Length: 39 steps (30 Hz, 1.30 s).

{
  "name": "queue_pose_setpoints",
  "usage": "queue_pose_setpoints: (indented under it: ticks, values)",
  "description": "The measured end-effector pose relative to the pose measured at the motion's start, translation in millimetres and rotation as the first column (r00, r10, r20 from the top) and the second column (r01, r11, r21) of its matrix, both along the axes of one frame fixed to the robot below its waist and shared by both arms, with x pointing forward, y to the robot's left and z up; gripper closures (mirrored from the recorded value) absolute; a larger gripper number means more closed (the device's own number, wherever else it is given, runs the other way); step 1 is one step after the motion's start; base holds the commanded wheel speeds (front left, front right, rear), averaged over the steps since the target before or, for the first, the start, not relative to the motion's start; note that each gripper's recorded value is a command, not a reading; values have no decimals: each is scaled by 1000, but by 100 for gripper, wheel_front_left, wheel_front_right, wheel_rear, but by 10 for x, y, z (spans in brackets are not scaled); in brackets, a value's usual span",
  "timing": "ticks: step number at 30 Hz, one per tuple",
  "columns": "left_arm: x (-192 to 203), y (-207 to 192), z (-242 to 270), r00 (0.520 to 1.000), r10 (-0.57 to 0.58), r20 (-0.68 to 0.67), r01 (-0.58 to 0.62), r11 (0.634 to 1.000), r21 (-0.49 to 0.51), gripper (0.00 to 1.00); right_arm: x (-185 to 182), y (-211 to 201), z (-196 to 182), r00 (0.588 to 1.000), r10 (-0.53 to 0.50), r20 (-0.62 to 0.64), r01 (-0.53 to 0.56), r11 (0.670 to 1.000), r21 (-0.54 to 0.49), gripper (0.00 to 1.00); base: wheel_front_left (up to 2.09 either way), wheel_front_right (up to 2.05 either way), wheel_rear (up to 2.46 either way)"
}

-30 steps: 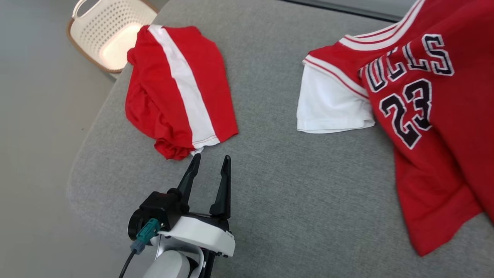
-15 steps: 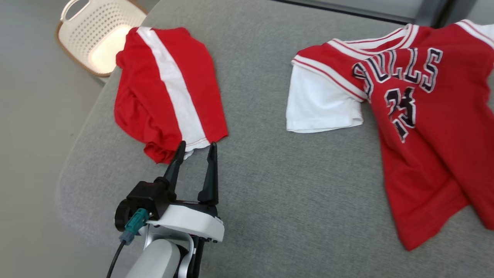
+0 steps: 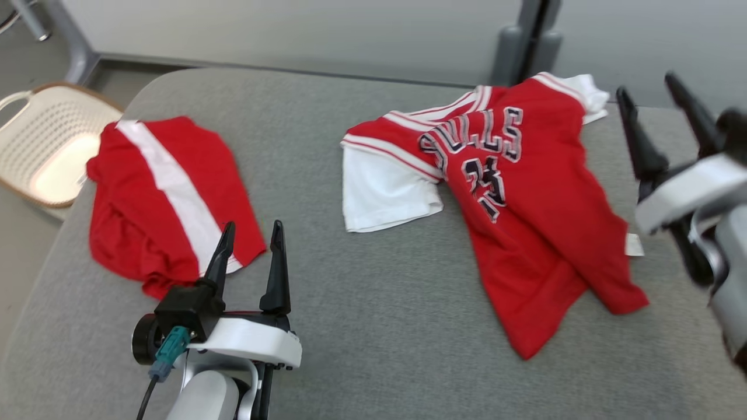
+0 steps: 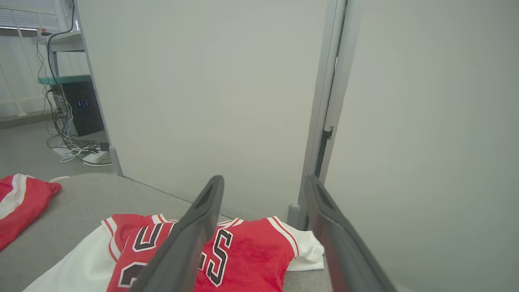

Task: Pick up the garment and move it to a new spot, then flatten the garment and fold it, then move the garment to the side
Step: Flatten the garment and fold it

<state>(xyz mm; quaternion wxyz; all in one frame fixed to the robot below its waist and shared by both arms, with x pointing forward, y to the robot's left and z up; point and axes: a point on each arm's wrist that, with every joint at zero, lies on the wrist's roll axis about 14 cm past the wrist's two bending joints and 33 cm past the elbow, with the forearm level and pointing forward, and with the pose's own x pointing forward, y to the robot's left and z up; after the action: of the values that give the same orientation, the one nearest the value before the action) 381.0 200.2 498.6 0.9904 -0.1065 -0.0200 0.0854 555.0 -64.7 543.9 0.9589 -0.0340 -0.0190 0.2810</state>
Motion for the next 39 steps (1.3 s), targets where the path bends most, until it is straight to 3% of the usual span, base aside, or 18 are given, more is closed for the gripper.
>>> queue_pose_setpoints:
  ticks: [10, 16, 25, 39]
  values:
    - [-13, -321, 15, 995, -102, 16, 102, 995, -9, 0, -1051, -363, -398, 989, -132, -62, 139, 982, 128, 0, 0, 0, 0]
    - [-59, -448, -36, 990, -142, 3, 142, 990, -18, 0, -1392, -467, -572, 973, -207, -104, 221, 963, 155, 0, 0, 0, 0]
    - [-69, -473, -69, 989, -150, -7, 150, 988, -18, 0, -1449, -510, -731, 961, -237, -146, 258, 956, 142, 0, 0, 0, 0]
    - [-60, -361, -277, 990, -118, -73, 117, 993, -15, 0, -1278, -566, -1556, 873, -278, -401, 318, 947, 35, 0, 0, 0, 0]
